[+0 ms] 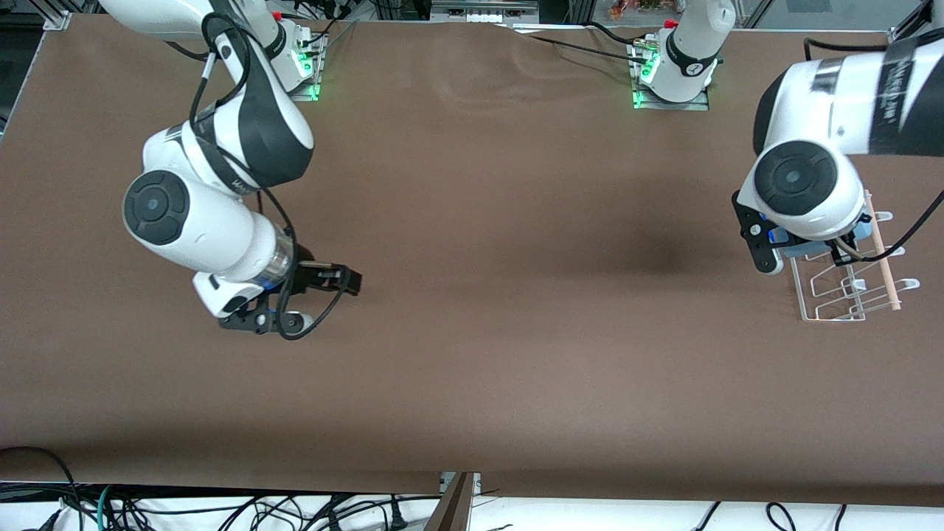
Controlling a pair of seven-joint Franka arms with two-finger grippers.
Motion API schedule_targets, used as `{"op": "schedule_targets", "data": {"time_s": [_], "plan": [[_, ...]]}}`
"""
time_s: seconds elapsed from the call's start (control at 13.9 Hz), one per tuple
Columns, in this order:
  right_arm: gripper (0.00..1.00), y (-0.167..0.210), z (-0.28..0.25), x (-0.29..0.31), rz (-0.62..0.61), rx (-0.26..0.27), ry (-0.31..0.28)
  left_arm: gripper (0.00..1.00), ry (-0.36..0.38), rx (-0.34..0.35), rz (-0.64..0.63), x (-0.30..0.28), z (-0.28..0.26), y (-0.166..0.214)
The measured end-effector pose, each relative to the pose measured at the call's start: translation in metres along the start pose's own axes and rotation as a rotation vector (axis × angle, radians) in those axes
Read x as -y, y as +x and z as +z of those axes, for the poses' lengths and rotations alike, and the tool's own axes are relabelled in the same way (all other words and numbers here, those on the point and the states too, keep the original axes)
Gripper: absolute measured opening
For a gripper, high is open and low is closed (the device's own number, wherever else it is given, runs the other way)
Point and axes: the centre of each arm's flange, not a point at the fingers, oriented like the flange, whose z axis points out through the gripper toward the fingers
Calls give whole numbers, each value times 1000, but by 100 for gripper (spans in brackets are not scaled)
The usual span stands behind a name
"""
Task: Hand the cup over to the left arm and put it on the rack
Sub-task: 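Open the right gripper and withdraw it while the left gripper carries the cup, then lower the cup onto the wire rack with the left gripper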
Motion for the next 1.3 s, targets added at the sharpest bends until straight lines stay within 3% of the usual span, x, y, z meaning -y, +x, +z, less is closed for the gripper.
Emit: {"op": "schedule_targets", "data": {"time_s": [0.29, 0.58, 0.94, 1.15, 1.3], "plan": [[100, 14, -18, -62, -23, -6, -88, 79, -23, 336, 77, 17, 74, 51], [100, 8, -47, -94, -31, -3, -169, 79, -29, 523, 44, 29, 181, 68], [100, -5, -97, -146, 31, -29, -154, 79, 31, 572, -144, 4, 227, 67], [100, -35, -116, -163, 20, -23, -202, 79, 127, 585, -210, -26, 243, 80], [100, -55, -133, -171, 12, -45, -204, 79, 148, 570, -219, -31, 259, 80]]}}
